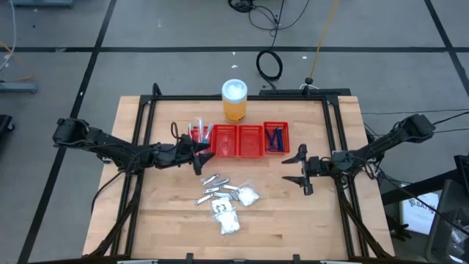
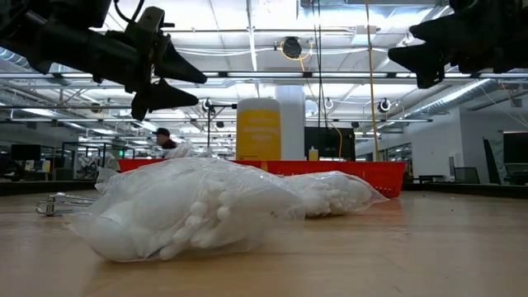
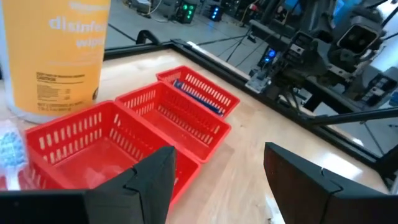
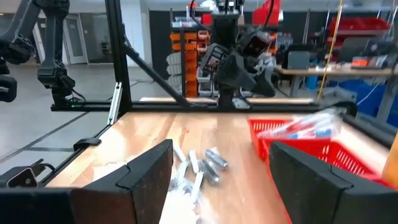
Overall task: Pick & Place Travel size toiletries
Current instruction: Put the cotton pack into the middle right red basket
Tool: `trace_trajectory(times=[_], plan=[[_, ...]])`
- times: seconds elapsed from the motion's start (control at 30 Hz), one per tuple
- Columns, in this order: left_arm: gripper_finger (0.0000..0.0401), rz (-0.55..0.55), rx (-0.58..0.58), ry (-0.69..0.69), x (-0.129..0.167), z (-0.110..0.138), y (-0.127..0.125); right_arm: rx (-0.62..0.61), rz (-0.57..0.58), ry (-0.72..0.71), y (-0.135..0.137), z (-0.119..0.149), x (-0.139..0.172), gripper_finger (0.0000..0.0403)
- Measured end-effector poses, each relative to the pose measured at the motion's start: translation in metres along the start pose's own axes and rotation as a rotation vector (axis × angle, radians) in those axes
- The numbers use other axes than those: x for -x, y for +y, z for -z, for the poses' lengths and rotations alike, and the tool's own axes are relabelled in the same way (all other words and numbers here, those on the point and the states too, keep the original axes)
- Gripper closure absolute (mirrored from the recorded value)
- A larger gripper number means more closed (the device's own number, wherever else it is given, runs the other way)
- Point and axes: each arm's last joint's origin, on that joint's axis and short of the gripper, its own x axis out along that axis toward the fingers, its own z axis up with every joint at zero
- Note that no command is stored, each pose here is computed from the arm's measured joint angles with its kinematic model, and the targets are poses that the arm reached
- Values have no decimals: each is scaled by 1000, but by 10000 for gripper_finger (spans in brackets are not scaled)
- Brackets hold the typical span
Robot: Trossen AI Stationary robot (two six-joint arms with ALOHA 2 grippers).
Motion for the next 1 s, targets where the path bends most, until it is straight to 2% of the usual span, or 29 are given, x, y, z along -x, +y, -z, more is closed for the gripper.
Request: trace_trajectory(times=[0.17, 0.33, 0.6, 0.83, 1.0], plan=[[162, -12, 5, -10, -1, -2, 3, 8, 3, 116, 4, 8, -13, 151], [162, -19, 6, -13, -2, -3, 4, 65, -2, 312, 15, 10, -44, 151], [162, -20, 0, -11, -2, -2, 4, 89, -118, 537, 37, 28, -94, 151], [162, -21, -1, -10, -2, -2, 4, 157, -142, 628, 46, 53, -121, 151], [162, -21, 4, -10, -2, -2, 4, 171, -134, 666, 46, 64, -129, 151]])
